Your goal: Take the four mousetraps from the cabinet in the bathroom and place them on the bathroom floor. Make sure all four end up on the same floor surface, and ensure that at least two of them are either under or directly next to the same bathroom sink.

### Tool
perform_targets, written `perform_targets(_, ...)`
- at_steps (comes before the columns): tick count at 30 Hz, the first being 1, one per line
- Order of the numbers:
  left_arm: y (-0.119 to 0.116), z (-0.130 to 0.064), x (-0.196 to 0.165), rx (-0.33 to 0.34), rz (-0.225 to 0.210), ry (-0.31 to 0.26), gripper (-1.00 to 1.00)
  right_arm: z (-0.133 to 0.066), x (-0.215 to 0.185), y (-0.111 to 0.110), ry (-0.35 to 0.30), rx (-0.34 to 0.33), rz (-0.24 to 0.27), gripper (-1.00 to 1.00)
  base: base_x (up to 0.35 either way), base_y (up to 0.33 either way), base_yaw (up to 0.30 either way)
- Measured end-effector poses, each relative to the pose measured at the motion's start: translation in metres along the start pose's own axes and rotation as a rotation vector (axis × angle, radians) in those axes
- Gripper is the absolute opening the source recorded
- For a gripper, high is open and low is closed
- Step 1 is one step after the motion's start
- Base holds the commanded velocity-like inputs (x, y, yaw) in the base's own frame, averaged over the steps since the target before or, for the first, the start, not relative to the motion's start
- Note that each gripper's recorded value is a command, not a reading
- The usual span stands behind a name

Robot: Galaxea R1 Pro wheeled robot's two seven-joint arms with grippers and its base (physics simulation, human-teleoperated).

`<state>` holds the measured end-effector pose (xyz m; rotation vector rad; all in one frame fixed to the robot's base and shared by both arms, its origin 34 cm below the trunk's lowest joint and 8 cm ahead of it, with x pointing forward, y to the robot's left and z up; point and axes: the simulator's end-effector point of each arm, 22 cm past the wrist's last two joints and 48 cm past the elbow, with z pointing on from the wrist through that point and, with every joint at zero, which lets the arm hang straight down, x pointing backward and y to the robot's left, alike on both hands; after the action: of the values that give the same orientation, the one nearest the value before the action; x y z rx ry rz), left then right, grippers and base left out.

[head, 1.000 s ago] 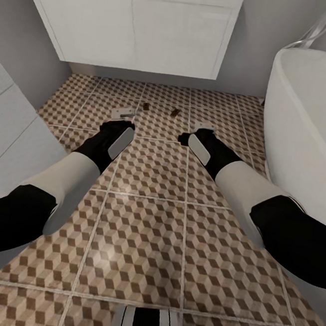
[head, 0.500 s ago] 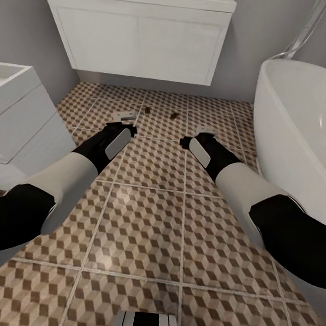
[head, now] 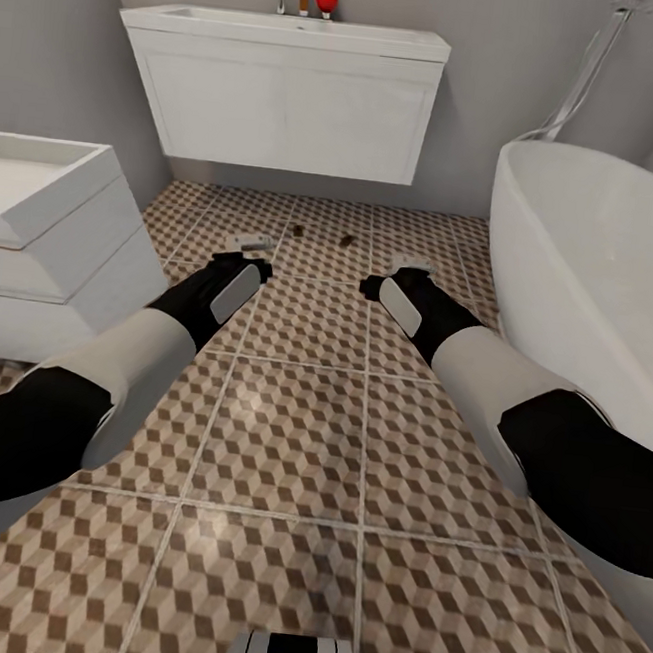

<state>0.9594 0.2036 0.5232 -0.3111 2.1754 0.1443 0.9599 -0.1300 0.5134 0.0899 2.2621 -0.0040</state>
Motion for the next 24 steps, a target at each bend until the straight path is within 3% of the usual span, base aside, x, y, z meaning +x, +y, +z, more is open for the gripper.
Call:
perform_targets(16, 0.010, -0.027, -0.029, -0.011, -0.025, -0.051, 1.00, -0.040, -0.043, 0.002, -0.065, -0.005, 0.002, 1.00, -0.048, 0.000, 0.000)
perform_targets(24, -0.010, -0.039, -0.027, 0.094, 0.000, -0.021, 1.00, -0.061, -0.063, 0.002, -0.095, -0.007, 0.004, 1.00, -0.003, 0.000, 0.000)
